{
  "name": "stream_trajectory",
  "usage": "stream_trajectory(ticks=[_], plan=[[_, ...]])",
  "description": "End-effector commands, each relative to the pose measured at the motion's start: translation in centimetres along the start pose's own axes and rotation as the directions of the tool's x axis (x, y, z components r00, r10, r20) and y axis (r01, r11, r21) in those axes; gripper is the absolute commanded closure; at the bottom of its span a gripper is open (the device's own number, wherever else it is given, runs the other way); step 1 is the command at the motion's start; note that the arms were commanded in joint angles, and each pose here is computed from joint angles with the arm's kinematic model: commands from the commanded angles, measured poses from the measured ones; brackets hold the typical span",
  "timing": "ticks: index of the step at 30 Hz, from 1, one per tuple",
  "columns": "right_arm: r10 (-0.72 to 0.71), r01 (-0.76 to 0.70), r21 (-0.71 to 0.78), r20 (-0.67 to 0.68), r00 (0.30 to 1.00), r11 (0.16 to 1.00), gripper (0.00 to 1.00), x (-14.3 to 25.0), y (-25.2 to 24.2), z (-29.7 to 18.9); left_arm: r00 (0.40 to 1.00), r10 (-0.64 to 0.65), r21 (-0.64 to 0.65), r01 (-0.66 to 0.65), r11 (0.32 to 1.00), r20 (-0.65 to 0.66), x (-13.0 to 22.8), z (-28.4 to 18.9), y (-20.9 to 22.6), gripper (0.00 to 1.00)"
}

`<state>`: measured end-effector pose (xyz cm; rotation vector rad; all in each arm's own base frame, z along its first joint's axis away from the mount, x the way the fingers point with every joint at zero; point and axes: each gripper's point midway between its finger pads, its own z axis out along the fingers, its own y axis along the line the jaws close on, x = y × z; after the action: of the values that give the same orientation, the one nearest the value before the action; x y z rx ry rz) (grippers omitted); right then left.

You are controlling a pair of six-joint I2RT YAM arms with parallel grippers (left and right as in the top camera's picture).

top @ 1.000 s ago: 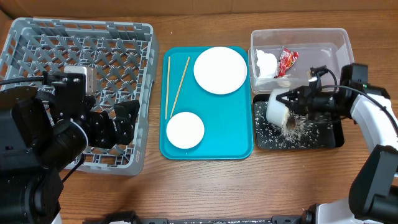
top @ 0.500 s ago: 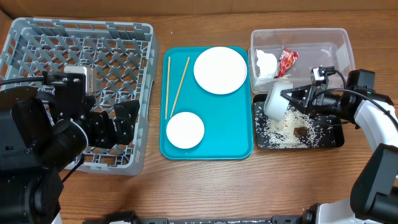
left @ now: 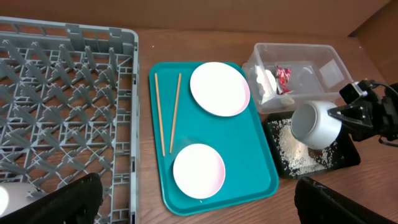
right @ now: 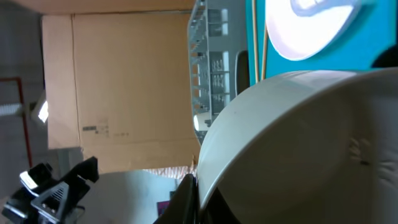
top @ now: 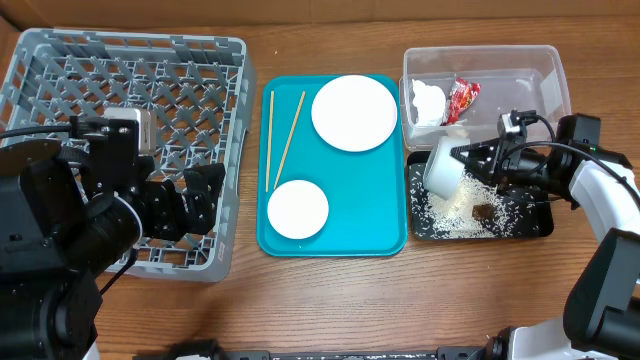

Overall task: Sort waste into correct bins and load items into the dishwasher
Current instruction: 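Tilt the grey bowl over the black tray to pour out the rice, then set the empty grey bowl back on the teal tray with the right gripper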

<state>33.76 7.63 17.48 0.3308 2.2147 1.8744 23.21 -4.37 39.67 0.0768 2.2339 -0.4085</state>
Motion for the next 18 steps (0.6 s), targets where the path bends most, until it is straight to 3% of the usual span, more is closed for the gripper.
stream_trajectory(ticks=[1,2,3,4,5,6,8,9,11,14,18], plan=[[0.083,-0.086,-0.098,-0.039,0.996,0.991,0.96,0.8,1.7,0.2,0.999,0.031,0.021,-0.031,0.999,0.013,-0.2,-0.2,-0.5,0.00],[-0.007,-0.002,-0.182,-0.047,0.999,0.983,0.96,1.2,3.3,0.2,0.999,0.030,0.021,-0.030,0.999,0.012,-0.1,-0.2,-0.5,0.00],[-0.048,0.040,-0.156,-0.044,0.998,0.987,0.96,1.2,3.0,0.5,0.999,0.030,0.021,-0.030,0.999,0.011,-0.1,-0.2,-0.5,0.00],[-0.083,0.082,-0.037,-0.030,0.996,0.996,0.96,0.6,1.2,0.7,1.000,0.029,0.020,-0.029,0.999,0.009,-0.1,-0.2,-0.5,0.00],[0.018,-0.017,0.067,-0.015,1.000,0.998,0.96,0.3,-0.5,0.7,1.000,0.029,0.020,-0.029,0.999,0.009,-0.1,-0.2,-0.5,0.00],[0.092,-0.091,0.057,-0.015,0.996,0.994,0.96,0.5,-0.4,0.7,0.999,0.030,0.020,-0.030,0.999,0.011,-0.1,-0.2,-0.5,0.00],[-0.033,0.029,-0.081,-0.048,0.998,0.996,0.96,1.1,2.2,0.9,0.999,0.031,0.019,-0.031,0.999,0.012,-0.1,-0.2,-0.5,0.00],[-0.070,0.068,-0.048,-0.042,0.997,0.997,0.96,0.9,1.6,1.0,0.999,0.030,0.019,-0.030,0.999,0.011,-0.1,-0.2,-0.5,0.00],[0.032,-0.030,0.056,-0.024,0.999,0.998,0.96,0.5,-0.1,1.0,0.999,0.030,0.018,-0.030,0.999,0.011,-0.1,-0.2,-0.5,0.00],[-0.055,0.052,-0.064,-0.048,0.997,0.997,0.96,1.0,2.1,1.1,0.999,0.030,0.018,-0.030,0.999,0.011,-0.1,-0.2,-0.5,0.00],[-0.041,0.036,-0.078,-0.057,0.998,0.996,0.96,1.3,2.4,1.2,1.000,0.030,0.018,-0.030,0.999,0.010,-0.1,-0.2,-0.5,0.00]])
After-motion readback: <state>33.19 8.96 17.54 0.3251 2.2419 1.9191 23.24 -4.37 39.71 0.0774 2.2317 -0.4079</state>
